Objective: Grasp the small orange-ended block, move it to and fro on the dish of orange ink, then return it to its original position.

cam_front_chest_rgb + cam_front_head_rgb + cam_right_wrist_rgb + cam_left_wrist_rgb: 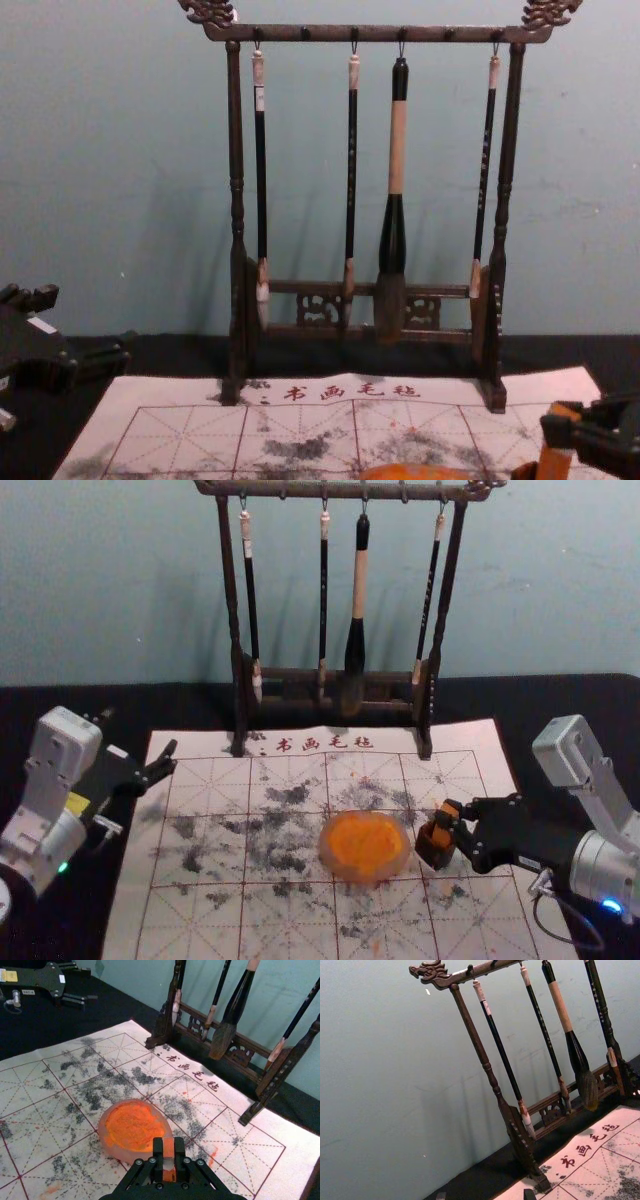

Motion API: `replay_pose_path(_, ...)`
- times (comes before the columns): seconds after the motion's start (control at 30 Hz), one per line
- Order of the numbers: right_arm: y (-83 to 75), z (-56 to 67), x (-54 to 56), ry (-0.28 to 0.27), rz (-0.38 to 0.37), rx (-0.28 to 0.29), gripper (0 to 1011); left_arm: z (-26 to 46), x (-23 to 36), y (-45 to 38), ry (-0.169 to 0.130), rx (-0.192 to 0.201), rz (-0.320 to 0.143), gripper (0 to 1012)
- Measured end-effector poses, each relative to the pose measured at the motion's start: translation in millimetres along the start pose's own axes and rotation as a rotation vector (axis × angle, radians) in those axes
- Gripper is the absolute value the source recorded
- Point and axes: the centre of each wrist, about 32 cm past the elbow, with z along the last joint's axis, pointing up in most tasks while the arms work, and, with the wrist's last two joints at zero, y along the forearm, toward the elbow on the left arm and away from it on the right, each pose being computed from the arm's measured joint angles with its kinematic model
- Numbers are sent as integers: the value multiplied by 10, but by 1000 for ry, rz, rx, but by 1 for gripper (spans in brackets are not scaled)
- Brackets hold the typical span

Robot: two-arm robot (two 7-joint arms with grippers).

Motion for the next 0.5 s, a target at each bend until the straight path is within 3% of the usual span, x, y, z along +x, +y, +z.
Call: replay_pose_path(0.5, 126, -55, 56, 28, 7, -34, 79, 0, 0, 0, 0, 0, 0, 1001)
